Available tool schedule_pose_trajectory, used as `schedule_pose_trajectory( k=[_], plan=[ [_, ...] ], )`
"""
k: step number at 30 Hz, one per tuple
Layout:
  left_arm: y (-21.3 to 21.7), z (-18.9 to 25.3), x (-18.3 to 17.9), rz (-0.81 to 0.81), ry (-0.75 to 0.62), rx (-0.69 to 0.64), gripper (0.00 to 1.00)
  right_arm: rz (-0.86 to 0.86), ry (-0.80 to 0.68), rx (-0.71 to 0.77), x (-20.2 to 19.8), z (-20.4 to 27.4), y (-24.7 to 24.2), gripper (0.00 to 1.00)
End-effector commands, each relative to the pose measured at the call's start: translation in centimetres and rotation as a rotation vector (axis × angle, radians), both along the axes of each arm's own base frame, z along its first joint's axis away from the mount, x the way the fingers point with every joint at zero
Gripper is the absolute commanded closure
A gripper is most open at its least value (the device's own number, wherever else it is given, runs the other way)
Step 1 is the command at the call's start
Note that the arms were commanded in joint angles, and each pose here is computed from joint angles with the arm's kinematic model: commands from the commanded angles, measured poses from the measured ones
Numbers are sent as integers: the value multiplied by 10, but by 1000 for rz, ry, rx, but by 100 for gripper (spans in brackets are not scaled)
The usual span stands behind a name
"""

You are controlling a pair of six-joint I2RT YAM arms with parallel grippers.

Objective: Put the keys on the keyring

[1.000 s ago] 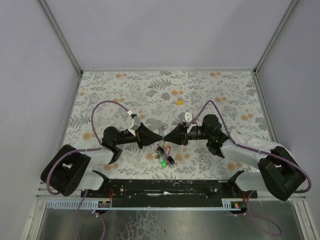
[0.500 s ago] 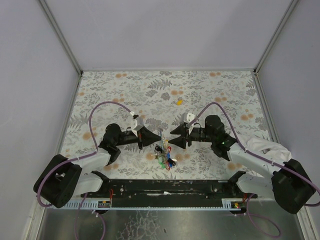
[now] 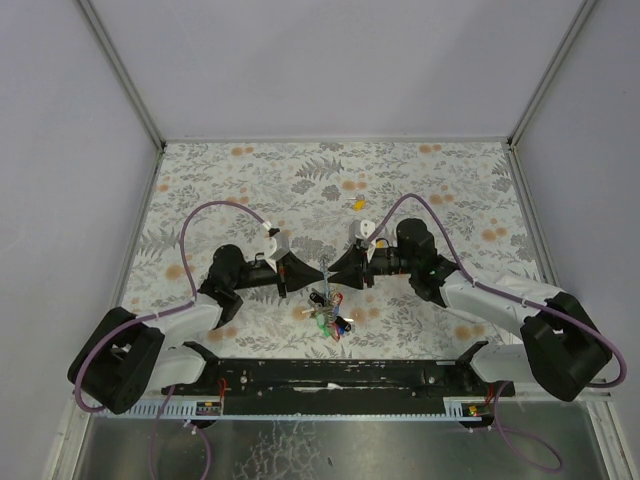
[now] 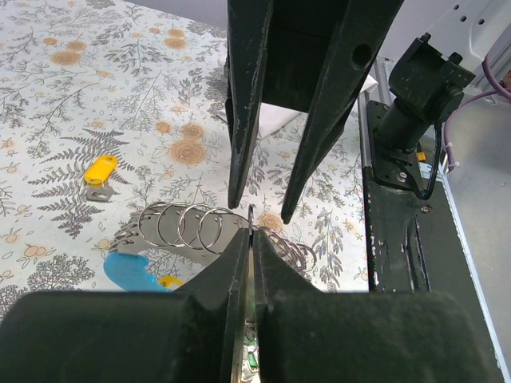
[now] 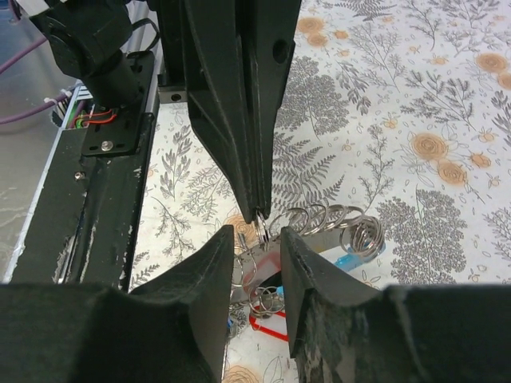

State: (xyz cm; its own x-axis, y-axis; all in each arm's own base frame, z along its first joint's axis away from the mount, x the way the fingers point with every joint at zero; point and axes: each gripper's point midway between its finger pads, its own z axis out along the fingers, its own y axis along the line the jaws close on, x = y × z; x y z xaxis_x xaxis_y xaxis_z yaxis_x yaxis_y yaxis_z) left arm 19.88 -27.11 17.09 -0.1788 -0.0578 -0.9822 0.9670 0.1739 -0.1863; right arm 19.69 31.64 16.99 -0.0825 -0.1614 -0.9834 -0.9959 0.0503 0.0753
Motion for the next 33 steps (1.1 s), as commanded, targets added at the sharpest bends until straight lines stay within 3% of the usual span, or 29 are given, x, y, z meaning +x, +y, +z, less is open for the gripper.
schedule_pose_trajectory(
  k=[1,10,16,24,33],
  plan=[
    [-5,13,1,-24,-47,-15,100,63,-62,67,-1,28,9,66],
    [-6,14,0,-38,-45,-20,100,79,-45,56,-2,21,11,78],
    [-6,15,-2,-43,-46,-26,99,84,-37,50,-2,19,12,99],
    [-5,13,-2,-36,-47,-28,80,59,-69,73,0,30,10,100],
    [-7,8,-2,-48,-31,-22,76,63,-66,100,-2,34,10,100]
  ],
)
